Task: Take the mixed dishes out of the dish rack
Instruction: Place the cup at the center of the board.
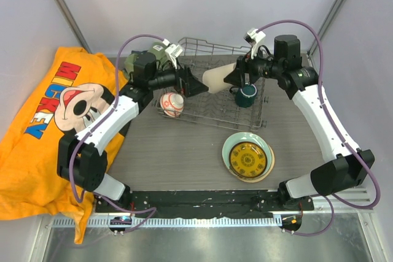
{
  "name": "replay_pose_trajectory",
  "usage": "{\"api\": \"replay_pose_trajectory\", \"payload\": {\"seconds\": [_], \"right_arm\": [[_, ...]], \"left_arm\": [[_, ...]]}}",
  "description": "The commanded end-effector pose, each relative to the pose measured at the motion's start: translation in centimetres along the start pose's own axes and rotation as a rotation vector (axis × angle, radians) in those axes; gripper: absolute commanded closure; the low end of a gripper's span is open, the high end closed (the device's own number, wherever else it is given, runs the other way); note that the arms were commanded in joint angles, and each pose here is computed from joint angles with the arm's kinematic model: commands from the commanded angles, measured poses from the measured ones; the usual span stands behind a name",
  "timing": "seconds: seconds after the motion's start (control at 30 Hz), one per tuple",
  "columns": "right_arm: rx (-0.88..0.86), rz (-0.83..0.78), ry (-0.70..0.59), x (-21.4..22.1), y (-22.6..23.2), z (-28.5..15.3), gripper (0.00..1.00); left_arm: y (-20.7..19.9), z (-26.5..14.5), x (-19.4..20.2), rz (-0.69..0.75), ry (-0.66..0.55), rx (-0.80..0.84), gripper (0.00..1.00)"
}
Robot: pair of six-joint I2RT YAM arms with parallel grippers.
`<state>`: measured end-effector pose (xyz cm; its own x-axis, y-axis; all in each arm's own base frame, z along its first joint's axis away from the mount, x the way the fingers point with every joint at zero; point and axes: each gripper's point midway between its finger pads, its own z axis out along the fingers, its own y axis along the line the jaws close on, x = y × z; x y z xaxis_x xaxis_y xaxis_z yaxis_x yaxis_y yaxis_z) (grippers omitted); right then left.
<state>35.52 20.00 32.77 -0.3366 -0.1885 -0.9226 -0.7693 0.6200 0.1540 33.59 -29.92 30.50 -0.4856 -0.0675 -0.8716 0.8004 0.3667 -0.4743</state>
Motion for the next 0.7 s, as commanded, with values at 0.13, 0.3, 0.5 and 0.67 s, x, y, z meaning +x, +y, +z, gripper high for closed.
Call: {"api": "replay_pose_trajectory", "payload": {"seconds": [0.13, 0.3, 0.5, 0.67], "right_arm": [[-0.113, -0.023, -0.132, -3.5, 3.1, -1.5, 0.84], [-0.138, -0.017, -0.136, -3.3, 3.4, -1.3, 0.84], [-0.175, -0.005, -0.135, -2.8, 3.8, -0.9, 0.82], [-0.190, 0.000, -0.131, -2.5, 4.0, -0.8, 0.82]], "left_arm": [[-0.6, 0.8, -1.6, -0.021, -0.050, 0.068, 0.07], [-2.0, 0.9, -1.2, -0.069, -0.046, 0.167, 0.17], [-3.7, 1.1, -0.9, -0.112, -0.035, 0.313, 0.39], [-4.7, 0.9, -0.4, -0.160, -0.009, 0.403, 0.69]]}}
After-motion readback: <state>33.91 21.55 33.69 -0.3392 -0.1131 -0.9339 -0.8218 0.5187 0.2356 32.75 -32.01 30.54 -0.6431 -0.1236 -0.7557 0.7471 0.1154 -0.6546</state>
